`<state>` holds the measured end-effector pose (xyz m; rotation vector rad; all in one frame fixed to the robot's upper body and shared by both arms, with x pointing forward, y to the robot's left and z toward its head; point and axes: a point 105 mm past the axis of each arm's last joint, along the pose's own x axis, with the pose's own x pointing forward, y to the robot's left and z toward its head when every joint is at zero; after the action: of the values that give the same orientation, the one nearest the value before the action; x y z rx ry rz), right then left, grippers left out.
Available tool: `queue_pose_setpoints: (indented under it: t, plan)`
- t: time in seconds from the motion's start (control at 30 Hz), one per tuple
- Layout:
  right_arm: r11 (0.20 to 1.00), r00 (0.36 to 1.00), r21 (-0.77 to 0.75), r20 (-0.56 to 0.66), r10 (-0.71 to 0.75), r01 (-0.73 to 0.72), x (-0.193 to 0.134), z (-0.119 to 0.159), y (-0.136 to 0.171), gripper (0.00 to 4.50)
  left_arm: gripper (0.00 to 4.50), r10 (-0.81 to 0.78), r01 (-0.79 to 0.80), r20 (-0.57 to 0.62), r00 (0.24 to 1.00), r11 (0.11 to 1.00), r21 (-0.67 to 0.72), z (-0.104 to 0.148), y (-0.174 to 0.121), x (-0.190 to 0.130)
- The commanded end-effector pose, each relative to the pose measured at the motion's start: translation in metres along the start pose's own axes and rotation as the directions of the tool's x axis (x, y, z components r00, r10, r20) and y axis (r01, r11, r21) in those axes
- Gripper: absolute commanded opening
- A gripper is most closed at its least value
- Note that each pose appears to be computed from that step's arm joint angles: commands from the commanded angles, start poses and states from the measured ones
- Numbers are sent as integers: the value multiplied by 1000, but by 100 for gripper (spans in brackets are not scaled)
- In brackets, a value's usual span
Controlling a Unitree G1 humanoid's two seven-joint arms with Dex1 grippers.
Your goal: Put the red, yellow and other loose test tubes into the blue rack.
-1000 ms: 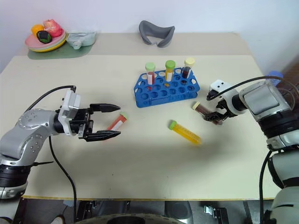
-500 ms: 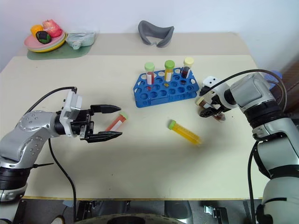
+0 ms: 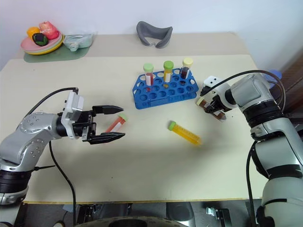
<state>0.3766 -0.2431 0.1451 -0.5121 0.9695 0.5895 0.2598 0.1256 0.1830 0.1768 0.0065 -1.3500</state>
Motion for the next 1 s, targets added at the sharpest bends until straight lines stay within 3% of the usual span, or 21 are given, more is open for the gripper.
queue_pose_setpoints:
  t: [0.03, 0.13, 0.23, 0.33, 0.47, 0.5, 0.63, 0.73, 1.0]
  plan:
    - [998, 996, 10, 53, 68, -69, -2, 7, 14, 78, 450, -7, 7, 16, 1000, 1000, 28, 9, -2, 0]
    - [988, 972, 3, 183, 149, -152, -19, 25, 33, 78, 450, -4, 4, 17, 1000, 1000, 26, 9, -2, -1]
    - [969, 872, -45, 428, 239, -244, -49, 58, 57, 78, 450, 5, -5, 17, 1000, 1000, 19, 9, -1, -2]
    - [958, 634, -102, 730, 255, -267, -83, 94, 72, 78, 450, 20, -20, 23, 1000, 1000, 11, 8, -1, -4]
    - [966, 408, -60, 898, 163, -253, -99, 110, 63, 78, 450, 36, -36, 30, 999, 999, 7, 8, 0, -5]
    - [961, 318, -52, 938, 141, -273, -104, 114, 58, 78, 450, 42, -42, 31, 999, 999, 6, 7, 0, -5]
    - [976, 139, 57, 990, -28, -211, -103, 113, 34, 78, 450, 63, -63, 39, 997, 998, 3, 7, 2, -7]
    - [972, 51, 147, 989, -140, -183, -94, 109, 23, 78, 450, 85, -85, 47, 995, 996, 0, 7, 3, -9]
    - [958, -46, 205, 975, -218, -200, -58, 102, 31, 78, 450, 111, -110, 57, 992, 994, -16, 5, 0, -11]
